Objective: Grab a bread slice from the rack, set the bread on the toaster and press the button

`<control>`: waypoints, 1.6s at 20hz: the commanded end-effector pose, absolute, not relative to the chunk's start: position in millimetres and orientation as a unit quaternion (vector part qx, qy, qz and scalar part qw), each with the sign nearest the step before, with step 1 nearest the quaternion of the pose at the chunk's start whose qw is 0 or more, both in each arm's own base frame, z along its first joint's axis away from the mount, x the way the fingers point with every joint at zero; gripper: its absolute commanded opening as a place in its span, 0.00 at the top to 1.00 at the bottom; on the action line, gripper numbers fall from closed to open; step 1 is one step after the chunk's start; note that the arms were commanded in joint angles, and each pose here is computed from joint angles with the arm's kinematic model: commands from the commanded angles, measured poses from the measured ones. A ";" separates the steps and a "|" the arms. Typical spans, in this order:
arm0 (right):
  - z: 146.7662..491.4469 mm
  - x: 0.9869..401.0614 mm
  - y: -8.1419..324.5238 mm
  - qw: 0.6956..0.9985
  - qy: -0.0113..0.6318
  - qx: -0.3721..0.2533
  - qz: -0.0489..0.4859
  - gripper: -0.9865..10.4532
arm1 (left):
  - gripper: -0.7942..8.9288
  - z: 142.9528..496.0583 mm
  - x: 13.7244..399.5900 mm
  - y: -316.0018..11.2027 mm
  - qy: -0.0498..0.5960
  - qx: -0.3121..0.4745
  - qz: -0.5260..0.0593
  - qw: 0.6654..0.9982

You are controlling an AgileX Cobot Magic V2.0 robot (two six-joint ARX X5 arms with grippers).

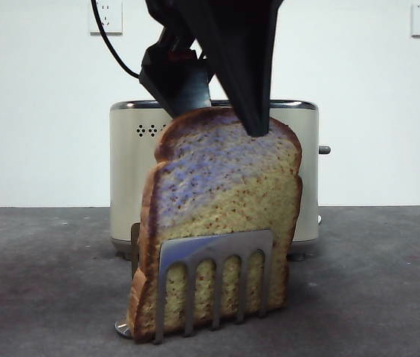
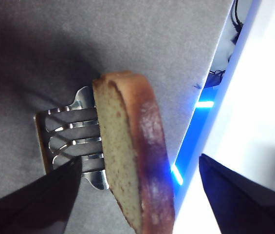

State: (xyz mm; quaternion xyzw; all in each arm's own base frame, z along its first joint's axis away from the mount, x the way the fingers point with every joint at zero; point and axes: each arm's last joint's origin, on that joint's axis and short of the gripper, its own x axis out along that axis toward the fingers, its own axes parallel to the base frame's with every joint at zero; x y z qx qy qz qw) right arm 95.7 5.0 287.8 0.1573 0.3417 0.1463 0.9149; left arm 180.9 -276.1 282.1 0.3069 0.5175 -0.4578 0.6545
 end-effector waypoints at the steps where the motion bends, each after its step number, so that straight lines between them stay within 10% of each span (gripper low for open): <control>1: 289.4 95.5 5.0 0.916 0.338 0.158 0.147 0.91 | 0.74 279.8 180.9 -277.3 0.519 0.313 -0.452 0.655; 4: 289.4 95.5 5.0 0.916 0.338 0.158 0.146 0.91 | 0.90 279.8 181.4 -276.7 0.518 0.316 -0.454 0.653; 22: 288.0 94.8 4.2 0.918 0.344 0.148 0.132 0.91 | 0.93 331.3 182.2 -267.0 0.470 0.384 -0.456 0.651; 32: 283.3 91.3 2.9 0.914 0.370 0.124 0.110 0.91 | 0.93 443.3 174.7 -254.7 0.240 0.433 -0.524 0.693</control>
